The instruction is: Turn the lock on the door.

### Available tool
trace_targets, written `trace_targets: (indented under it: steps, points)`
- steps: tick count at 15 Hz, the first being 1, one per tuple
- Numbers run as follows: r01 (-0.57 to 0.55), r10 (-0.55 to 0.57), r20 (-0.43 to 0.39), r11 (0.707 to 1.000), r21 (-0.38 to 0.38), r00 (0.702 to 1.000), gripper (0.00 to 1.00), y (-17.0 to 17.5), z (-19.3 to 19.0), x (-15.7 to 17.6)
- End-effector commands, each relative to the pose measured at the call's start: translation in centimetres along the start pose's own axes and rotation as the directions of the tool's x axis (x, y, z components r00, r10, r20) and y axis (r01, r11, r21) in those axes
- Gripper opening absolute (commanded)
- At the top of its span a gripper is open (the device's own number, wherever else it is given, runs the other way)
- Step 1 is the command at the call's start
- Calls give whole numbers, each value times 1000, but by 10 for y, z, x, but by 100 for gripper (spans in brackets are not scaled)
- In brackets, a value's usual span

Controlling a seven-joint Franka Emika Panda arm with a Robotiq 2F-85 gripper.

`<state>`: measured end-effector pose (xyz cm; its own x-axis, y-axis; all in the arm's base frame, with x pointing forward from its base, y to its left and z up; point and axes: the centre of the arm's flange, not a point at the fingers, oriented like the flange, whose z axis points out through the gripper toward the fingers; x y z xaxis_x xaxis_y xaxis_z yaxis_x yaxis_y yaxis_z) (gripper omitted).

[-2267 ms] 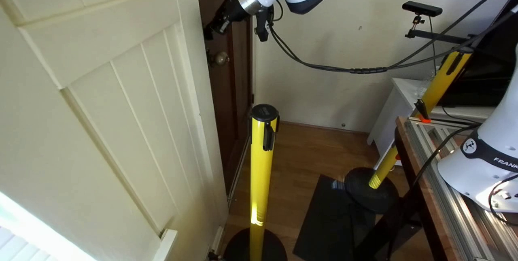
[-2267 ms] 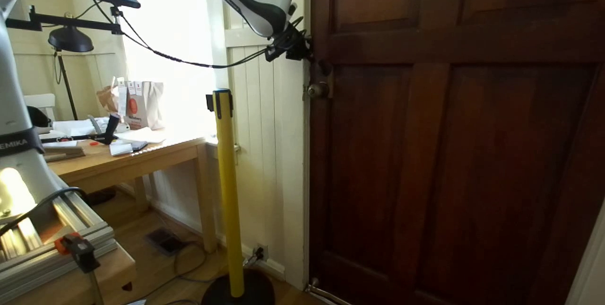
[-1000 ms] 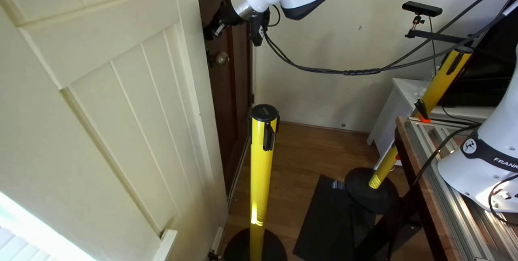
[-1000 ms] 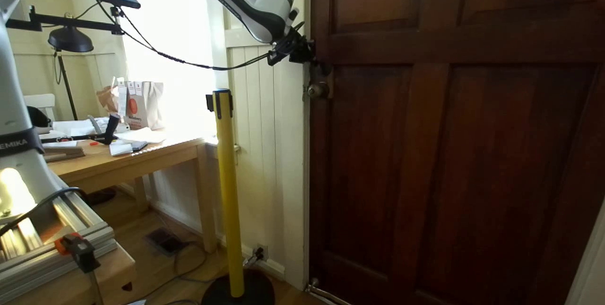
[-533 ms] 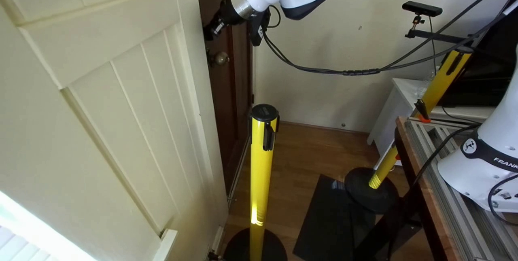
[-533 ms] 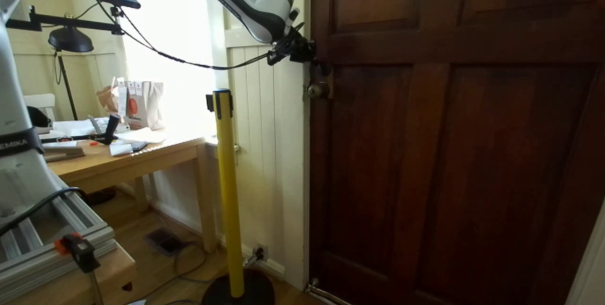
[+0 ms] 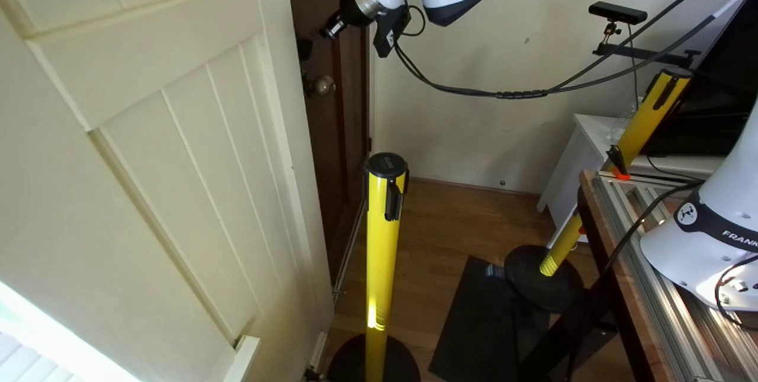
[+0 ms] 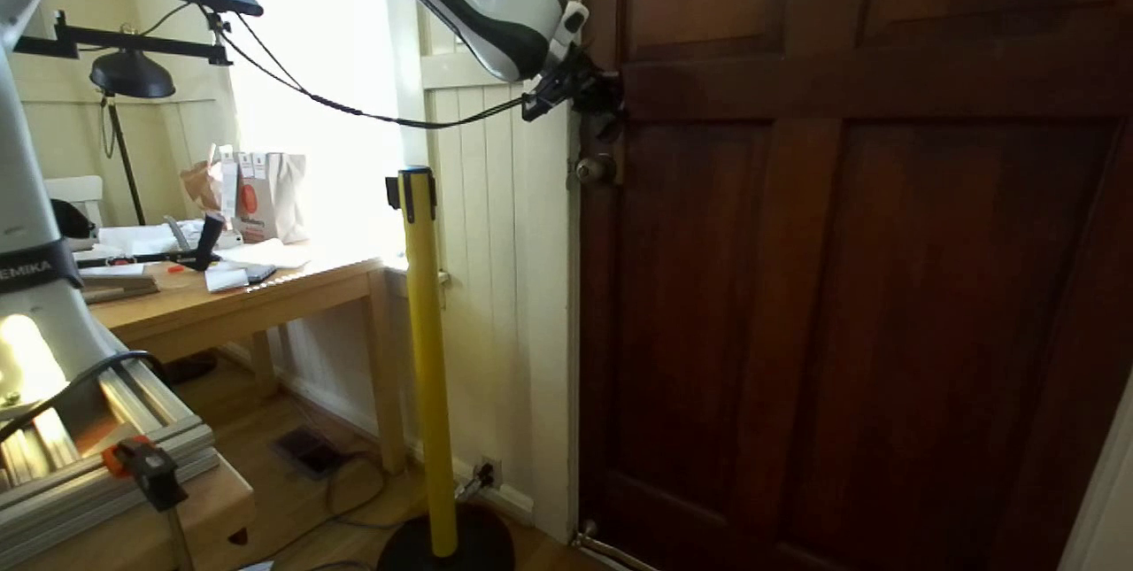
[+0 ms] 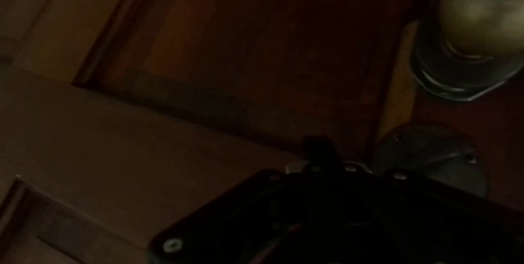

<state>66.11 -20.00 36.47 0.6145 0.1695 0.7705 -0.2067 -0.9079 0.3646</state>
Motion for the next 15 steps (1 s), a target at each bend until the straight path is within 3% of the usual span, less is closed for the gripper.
trace_targets:
  steps: [1,3,7,8,9,13,15]
  points:
    - [-66,66,32,998,2,997,0,17,12,1]
    - [-71,68,82,997,29,994,0,22,2,-4]
    - [-14,-22,189,983,185,982,0,36,-50,-51]
    - [-9,-41,201,970,242,979,26,43,-70,-63]
    - [-11,-56,223,957,290,973,27,47,-86,-78]
    - [-13,-157,331,889,458,930,54,73,-153,-122]
    - [-37,-190,398,867,498,898,68,88,-183,-130]
